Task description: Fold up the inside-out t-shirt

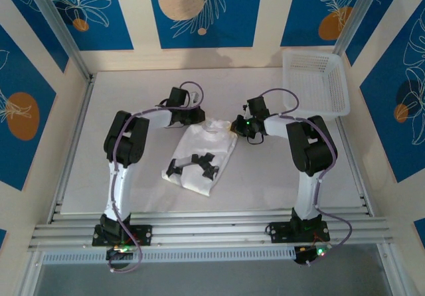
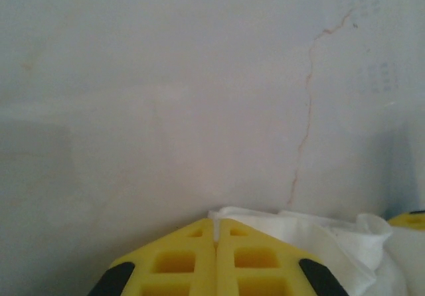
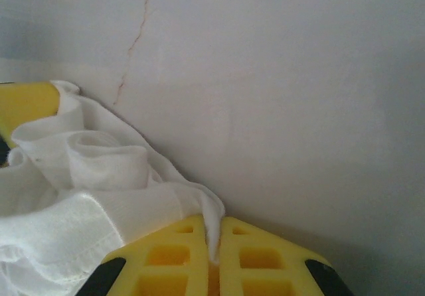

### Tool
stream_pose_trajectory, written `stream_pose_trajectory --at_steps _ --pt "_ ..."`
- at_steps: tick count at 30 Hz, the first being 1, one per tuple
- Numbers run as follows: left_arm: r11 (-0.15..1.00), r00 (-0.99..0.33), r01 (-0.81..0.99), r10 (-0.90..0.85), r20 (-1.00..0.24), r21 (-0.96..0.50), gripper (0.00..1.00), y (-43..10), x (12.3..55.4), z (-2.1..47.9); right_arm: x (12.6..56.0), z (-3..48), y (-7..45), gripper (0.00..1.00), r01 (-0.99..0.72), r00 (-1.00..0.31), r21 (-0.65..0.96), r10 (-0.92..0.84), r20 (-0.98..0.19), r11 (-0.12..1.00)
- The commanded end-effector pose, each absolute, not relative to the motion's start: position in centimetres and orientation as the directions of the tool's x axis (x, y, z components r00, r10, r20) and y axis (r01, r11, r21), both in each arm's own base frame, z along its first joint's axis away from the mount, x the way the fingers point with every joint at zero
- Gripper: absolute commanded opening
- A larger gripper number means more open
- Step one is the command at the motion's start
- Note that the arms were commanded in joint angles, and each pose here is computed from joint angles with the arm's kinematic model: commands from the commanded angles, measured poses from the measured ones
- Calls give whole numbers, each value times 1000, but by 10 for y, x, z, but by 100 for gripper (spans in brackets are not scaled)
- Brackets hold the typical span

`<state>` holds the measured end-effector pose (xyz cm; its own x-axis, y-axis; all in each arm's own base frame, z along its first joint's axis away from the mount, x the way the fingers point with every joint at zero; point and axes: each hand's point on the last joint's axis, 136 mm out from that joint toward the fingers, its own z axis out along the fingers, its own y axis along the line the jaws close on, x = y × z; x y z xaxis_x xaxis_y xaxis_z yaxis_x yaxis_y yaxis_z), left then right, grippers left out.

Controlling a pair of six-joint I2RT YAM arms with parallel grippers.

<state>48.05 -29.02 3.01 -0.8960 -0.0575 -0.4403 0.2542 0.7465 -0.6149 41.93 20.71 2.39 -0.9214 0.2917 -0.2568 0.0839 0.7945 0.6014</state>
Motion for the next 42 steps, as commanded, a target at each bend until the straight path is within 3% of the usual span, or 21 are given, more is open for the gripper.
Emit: stream_pose_trajectory --at_steps 1,5,9,14,23,29,34,38,42 --pt "736 -920 239 -37 -390 -633 0 -292 455 31 416 33 208 8 77 -927 614 284 -246 785" --pt "657 -891 275 -100 -442 -702 0 -287 455 83 415 48 209 8 59 -925 625 278 -258 778" --pt "529 -853 326 -193 -485 -783 0 -275 453 147 412 101 220 8 -31 -911 667 253 -325 744" --pt "553 -798 387 -199 -568 -738 0 -259 437 197 405 169 223 8 -159 -851 663 239 -468 732" --pt "538 -768 392 -256 -587 -746 0 -250 420 222 402 202 235 5 -242 -824 680 223 -520 692" --pt "530 -590 540 -316 -743 -654 0 -233 428 355 422 338 251 3 -481 -676 592 157 -720 647" --pt "548 -370 664 -351 -860 -509 0 -209 373 450 379 441 267 0 -703 -438 399 83 -895 589" --pt "618 -334 625 -340 -879 -477 0 -198 338 416 348 422 281 0 -760 -321 267 15 -947 593" --pt "657 -546 478 -297 -783 -583 0 -203 313 276 324 315 287 0 -778 -366 299 -11 -931 553"
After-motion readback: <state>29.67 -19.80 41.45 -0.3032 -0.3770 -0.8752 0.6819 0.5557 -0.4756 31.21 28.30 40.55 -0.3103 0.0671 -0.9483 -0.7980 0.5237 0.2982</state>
